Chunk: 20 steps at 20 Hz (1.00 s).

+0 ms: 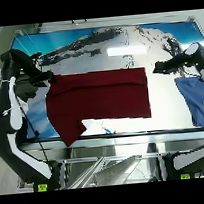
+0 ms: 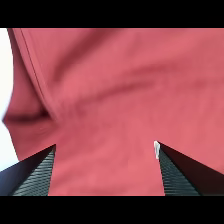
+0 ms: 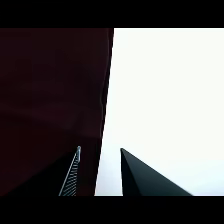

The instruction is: Fold the shirts.

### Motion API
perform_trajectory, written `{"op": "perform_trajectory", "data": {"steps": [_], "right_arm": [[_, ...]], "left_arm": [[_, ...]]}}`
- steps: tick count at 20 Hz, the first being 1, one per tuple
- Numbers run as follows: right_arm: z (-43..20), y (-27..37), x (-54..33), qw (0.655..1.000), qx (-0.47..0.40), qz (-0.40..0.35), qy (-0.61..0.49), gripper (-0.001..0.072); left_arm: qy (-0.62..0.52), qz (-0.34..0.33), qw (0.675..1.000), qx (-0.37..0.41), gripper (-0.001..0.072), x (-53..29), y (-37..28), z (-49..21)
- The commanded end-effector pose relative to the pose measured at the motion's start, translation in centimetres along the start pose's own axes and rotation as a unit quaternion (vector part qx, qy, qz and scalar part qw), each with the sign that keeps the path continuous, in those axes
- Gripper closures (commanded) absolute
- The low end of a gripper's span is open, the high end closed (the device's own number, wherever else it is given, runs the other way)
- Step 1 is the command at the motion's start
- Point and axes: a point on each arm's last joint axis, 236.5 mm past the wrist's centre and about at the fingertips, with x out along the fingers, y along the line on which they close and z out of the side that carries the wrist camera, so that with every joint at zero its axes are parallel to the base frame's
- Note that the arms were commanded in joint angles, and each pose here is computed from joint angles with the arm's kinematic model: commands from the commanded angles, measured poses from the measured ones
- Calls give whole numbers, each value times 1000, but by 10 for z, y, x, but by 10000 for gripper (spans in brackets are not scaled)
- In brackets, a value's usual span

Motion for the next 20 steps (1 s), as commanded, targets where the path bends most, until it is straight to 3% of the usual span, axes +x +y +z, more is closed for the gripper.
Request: {"op": "perform_trajectory", "data": {"steps": [1,6,11,15,20], "right_arm": [[-60,2,-20,996,24,-7,81,411],[-173,13,29,981,98,30,164,410],[-235,28,63,969,135,75,193,411],[-226,55,66,968,131,136,167,420],[-218,71,66,966,126,162,155,423]], "left_arm": [[39,-11,999,-10,12,-10,-2,-59],[68,-20,996,-56,11,5,-5,-187],[79,-27,993,-87,11,40,-12,-277],[40,-26,994,-96,12,62,-13,-289],[19,-88,990,-107,12,89,-34,-274]]}}
